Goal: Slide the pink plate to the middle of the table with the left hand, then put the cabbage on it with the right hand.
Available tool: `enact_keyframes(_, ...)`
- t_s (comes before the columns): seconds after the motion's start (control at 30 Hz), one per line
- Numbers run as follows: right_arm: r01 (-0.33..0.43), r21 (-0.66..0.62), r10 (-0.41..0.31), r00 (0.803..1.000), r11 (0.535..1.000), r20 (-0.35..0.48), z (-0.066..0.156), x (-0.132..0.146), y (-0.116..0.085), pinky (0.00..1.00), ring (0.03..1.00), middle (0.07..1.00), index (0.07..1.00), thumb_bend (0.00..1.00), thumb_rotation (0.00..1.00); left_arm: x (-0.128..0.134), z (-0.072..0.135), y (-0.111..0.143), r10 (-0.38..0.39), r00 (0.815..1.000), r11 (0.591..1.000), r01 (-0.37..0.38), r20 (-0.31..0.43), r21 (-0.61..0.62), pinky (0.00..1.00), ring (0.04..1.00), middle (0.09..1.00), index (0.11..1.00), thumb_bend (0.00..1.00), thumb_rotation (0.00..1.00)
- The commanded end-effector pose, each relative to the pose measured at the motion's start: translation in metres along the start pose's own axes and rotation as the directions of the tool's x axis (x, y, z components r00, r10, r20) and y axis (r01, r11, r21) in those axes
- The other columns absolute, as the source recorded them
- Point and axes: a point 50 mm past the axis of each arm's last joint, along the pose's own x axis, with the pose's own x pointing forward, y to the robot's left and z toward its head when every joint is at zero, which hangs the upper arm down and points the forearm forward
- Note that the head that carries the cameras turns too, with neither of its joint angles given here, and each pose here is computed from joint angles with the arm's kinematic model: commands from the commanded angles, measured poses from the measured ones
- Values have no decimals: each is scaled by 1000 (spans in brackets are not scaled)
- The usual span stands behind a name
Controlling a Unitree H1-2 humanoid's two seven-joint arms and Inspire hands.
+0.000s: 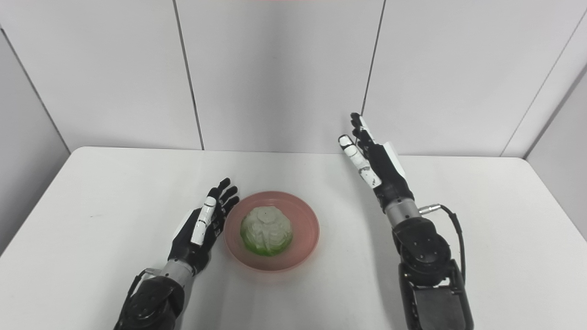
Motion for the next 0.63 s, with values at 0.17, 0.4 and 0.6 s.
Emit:
enact_keyframes(0.17, 64, 111, -71, 996, 992, 59, -10, -9, -1, 1000, 1000, 1000, 1000, 475, 1000, -9, -17, -7, 38, 998, 999, -37, -45, 23, 990, 972, 977, 983, 574, 1000)
enact_keyframes(0.4, 109, 210, -105, 994, 972, -31, -24, -31, 16, 993, 997, 999, 1000, 306, 1000, -12, -13, -7, 64, 998, 998, -64, -17, 15, 983, 981, 991, 1000, 536, 1000)
enact_keyframes(0.6, 74, 245, -60, 996, 967, -63, -48, -49, 27, 996, 994, 1000, 1000, 258, 1000, -18, -13, -5, 84, 996, 995, -84, 9, 44, 966, 985, 991, 1000, 527, 1000)
